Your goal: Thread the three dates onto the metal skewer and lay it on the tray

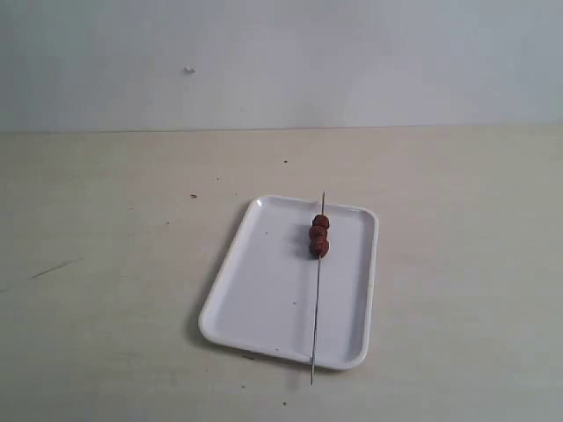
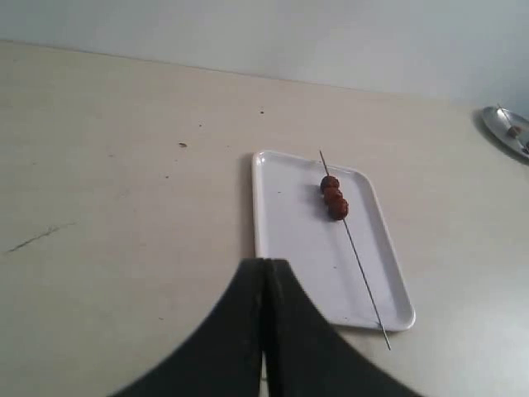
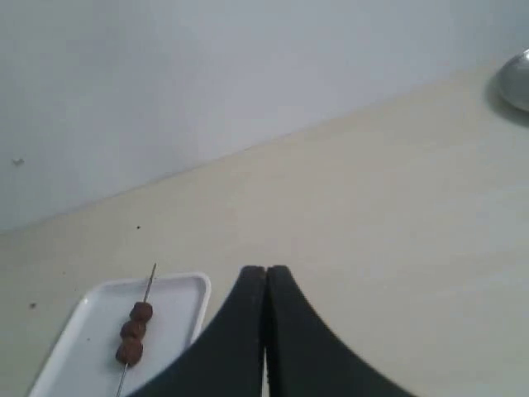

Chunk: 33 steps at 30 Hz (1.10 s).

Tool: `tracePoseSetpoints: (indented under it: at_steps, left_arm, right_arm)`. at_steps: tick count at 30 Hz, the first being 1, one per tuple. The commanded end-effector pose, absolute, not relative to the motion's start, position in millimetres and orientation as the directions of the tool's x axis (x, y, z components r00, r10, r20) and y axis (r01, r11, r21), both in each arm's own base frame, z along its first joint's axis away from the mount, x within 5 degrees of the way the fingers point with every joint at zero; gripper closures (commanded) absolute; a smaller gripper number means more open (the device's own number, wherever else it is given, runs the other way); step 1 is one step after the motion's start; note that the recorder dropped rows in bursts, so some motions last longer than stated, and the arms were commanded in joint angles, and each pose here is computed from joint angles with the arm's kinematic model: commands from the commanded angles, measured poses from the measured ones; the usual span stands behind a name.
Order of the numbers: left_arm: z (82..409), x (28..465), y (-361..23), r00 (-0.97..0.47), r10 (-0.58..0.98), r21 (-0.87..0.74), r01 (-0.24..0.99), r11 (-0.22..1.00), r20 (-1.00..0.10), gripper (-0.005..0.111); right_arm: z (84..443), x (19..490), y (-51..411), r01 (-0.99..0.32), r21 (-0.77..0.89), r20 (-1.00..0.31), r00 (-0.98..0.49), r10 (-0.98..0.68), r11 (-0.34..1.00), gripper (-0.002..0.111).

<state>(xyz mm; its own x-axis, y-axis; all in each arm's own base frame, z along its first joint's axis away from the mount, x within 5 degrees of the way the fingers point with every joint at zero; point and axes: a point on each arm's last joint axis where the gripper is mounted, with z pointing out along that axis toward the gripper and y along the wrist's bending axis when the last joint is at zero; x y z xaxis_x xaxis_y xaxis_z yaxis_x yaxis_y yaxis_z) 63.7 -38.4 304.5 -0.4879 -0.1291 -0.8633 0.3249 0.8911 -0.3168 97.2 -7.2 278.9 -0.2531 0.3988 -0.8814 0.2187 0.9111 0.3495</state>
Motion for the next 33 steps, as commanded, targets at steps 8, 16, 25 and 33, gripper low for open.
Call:
tracePoseSetpoints:
  at_steps: [8, 16, 25, 33]
  left_arm:
    - [302.4, 63.6, -37.5, -0.488, -0.122, -0.306, 0.319, 0.897, -0.865, 0.107]
    - [302.3, 63.7, -37.3, -0.487, -0.119, -0.303, 0.318, 0.898, -0.865, 0.107]
    - [302.3, 63.7, -37.3, -0.487, -0.119, -0.302, 0.318, 0.899, -0.865, 0.107]
    - [302.3, 63.7, -37.3, -0.487, -0.119, -0.302, 0.318, 0.899, -0.865, 0.107]
  right_arm:
    - [216.4, 67.3, -19.1, 0.287, 0.405, -0.893, -0.080, 0.443, 0.868, 0.108]
    - [199.7, 66.6, -16.2, 0.268, 0.434, -0.877, -0.096, 0.472, 0.860, 0.108]
    - [207.6, 69.0, -10.3, 0.169, 0.436, -0.892, -0.052, 0.450, 0.884, 0.108]
    - [196.5, 69.4, -5.4, 0.121, 0.335, -0.931, -0.111, 0.348, 0.934, 0.108]
